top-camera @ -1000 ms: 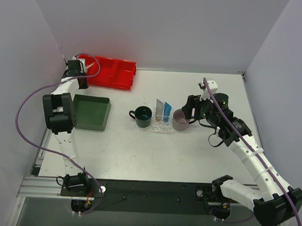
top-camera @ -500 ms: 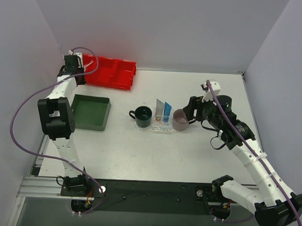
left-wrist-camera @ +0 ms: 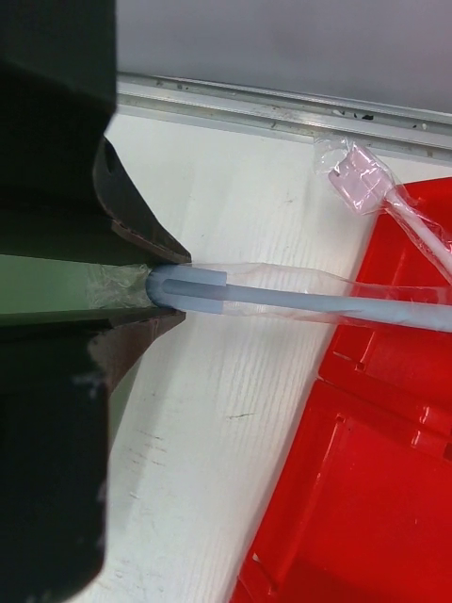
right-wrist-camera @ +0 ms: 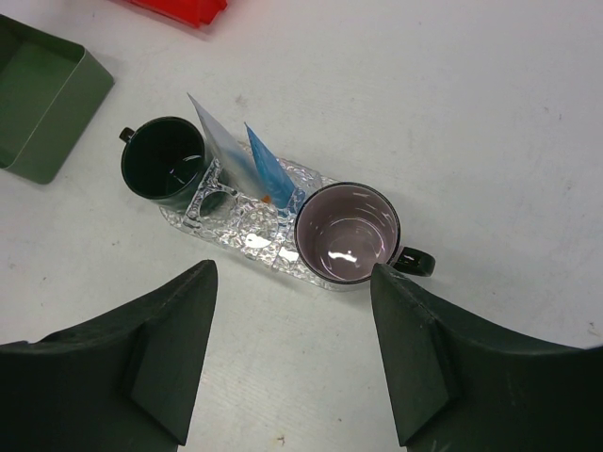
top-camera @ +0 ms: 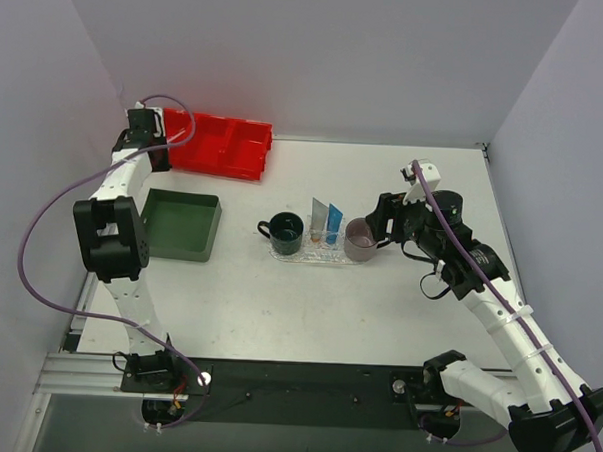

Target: Prepare toiletry sets of a toothbrush and toothpaste on the tray

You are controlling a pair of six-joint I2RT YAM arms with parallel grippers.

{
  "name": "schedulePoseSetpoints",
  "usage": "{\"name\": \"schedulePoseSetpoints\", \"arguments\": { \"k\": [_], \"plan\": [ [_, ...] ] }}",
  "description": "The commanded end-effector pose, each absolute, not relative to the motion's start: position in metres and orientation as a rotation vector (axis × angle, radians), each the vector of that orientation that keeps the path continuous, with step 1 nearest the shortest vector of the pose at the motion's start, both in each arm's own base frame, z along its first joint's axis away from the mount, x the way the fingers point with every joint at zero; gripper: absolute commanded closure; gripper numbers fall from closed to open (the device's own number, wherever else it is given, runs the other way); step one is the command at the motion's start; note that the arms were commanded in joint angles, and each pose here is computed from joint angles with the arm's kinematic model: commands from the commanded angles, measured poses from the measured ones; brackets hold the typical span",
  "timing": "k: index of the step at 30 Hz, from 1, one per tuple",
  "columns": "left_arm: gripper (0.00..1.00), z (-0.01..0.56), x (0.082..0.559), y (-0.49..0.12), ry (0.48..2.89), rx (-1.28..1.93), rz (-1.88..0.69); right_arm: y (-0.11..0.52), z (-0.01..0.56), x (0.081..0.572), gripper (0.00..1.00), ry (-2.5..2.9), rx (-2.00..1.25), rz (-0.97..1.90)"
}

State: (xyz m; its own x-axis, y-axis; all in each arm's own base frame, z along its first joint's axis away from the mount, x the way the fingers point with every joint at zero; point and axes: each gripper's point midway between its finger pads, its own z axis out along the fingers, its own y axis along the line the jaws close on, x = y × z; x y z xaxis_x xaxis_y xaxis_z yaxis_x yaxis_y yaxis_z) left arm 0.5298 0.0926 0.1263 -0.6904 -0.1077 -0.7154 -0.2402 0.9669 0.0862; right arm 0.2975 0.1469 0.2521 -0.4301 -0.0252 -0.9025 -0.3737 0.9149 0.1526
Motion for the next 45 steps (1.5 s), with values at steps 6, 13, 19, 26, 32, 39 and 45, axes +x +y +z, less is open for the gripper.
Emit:
{"name": "schedulePoseSetpoints", "arguments": {
  "k": [6,13,19,26,32,39,45],
  "plan": [
    [0.84,0.166,0.537,0.082,2.291,-0.251,0.225,0.146,0.251,0.298,0.39,1.981,-0.291,0.404],
    [0.84,0.157,0.526,0.079,2.355,-0.235,0.241,0.146,0.250,0.297,0.39,1.981,-0.294,0.404],
    [0.84,0.148,0.523,0.078,2.431,-0.207,0.261,0.146,0.250,0.297,0.39,1.979,-0.293,0.403],
    [0.85,0.151,0.518,0.073,2.443,-0.191,0.279,0.147,0.249,0.296,0.39,1.980,-0.293,0.409],
    [0.85,0.160,0.513,0.072,2.439,-0.186,0.293,0.146,0.249,0.296,0.39,1.979,-0.290,0.411],
    [0.85,0.183,0.497,0.077,2.412,-0.201,0.339,0.148,0.251,0.295,0.39,1.971,-0.294,0.420],
    [0.85,0.211,0.480,0.076,2.356,-0.208,0.345,0.148,0.260,0.292,0.39,1.953,-0.289,0.437]
  ]
}}
